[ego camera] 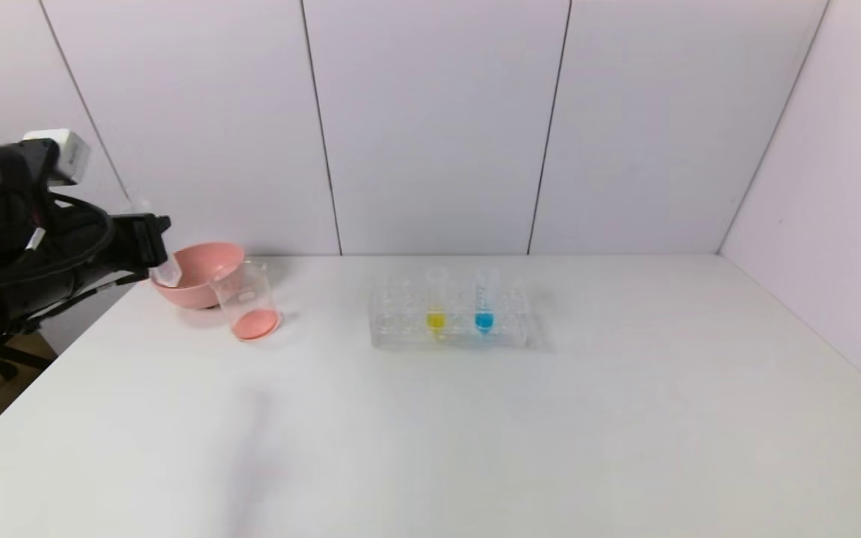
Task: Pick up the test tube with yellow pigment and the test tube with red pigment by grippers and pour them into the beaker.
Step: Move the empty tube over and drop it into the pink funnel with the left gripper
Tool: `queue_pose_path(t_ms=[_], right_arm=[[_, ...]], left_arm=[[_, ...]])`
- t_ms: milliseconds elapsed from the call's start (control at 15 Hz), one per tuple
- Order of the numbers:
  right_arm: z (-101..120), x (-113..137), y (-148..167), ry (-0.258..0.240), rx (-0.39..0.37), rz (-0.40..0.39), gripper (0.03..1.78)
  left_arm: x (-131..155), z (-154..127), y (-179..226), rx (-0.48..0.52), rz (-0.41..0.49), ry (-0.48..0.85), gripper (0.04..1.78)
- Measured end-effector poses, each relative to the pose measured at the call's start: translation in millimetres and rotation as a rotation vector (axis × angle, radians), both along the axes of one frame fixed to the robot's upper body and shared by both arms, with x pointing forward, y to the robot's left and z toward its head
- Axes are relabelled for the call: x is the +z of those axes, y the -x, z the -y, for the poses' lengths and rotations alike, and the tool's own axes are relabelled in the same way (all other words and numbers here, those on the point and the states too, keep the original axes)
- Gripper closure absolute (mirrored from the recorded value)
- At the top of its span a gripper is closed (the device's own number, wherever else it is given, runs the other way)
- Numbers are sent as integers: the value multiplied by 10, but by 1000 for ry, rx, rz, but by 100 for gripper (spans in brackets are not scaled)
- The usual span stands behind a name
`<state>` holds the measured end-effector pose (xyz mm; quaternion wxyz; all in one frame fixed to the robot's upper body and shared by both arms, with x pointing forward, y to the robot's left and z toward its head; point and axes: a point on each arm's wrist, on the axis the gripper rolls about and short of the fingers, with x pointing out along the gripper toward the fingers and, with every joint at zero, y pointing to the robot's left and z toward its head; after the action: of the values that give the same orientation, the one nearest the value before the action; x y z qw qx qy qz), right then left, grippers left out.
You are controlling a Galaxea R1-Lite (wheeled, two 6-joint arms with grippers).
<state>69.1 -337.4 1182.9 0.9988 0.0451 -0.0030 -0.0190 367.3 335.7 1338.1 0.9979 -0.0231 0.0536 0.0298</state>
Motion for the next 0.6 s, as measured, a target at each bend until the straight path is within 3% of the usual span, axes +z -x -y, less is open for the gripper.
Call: queue_pose_path(t_ms=[267, 600], right_arm=[[0, 0, 0, 0, 0, 0, 10], [0, 0, 0, 0, 0, 0, 10]], left_arm=[[-110, -155, 293, 68, 88, 44, 138], [-280, -243, 108, 94, 43, 53, 138]])
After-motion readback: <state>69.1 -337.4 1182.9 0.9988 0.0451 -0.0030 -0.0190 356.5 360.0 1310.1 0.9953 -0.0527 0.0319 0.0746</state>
